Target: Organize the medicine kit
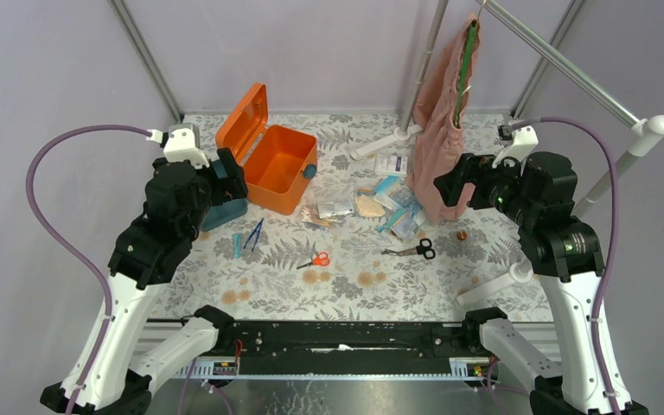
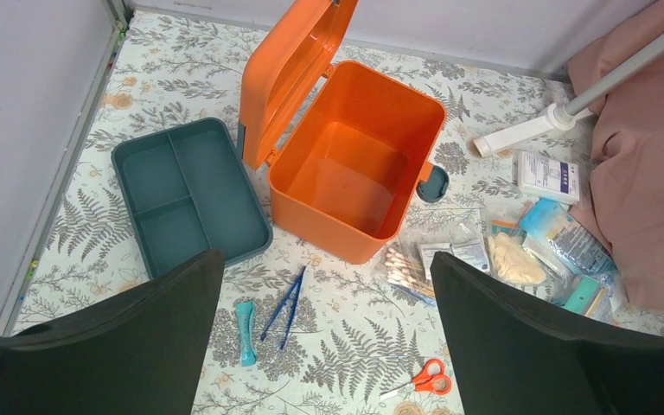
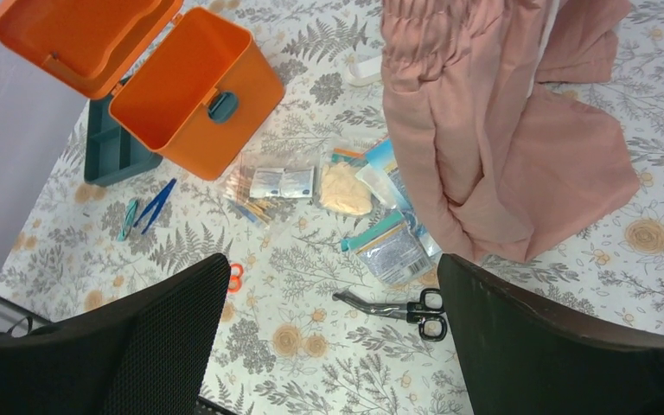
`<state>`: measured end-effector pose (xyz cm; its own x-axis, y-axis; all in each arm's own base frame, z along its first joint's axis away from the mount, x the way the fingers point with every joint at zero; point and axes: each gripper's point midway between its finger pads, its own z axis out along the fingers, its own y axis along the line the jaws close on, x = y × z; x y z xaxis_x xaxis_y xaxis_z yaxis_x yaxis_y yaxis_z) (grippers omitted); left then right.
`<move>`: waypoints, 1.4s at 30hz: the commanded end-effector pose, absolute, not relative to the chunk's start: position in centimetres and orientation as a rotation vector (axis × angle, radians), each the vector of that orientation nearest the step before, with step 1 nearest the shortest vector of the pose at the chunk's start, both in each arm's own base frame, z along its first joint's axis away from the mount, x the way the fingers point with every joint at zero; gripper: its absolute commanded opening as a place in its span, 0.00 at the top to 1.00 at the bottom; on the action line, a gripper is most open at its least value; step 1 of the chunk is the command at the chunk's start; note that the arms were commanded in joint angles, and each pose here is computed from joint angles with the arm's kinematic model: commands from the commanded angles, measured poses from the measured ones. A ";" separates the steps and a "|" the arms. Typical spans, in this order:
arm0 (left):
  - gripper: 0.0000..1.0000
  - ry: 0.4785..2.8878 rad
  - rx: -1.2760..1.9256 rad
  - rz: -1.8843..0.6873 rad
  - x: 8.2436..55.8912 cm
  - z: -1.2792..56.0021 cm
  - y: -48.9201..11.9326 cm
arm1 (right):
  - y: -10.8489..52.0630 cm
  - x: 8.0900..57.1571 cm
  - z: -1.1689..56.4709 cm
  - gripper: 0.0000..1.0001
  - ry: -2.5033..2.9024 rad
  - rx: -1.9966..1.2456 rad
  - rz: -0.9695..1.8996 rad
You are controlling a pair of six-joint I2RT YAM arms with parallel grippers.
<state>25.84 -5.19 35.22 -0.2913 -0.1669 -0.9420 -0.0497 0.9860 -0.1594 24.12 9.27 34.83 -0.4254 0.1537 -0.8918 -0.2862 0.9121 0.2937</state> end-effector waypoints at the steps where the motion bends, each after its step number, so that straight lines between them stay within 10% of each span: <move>1: 0.01 1.806 -0.185 -0.130 26.3 36.3 -5.1 | 10.3 23.2 36.9 0.00 1.904 -0.208 0.530; 18: 0.01 1.849 -0.168 -0.161 26.4 34.7 -6.0 | 17.8 24.2 39.3 0.00 1.899 -0.507 0.629; 42: 0.01 1.938 -0.190 -0.201 26.6 29.6 -7.0 | 23.6 26.5 23.1 0.00 2.219 -0.362 0.261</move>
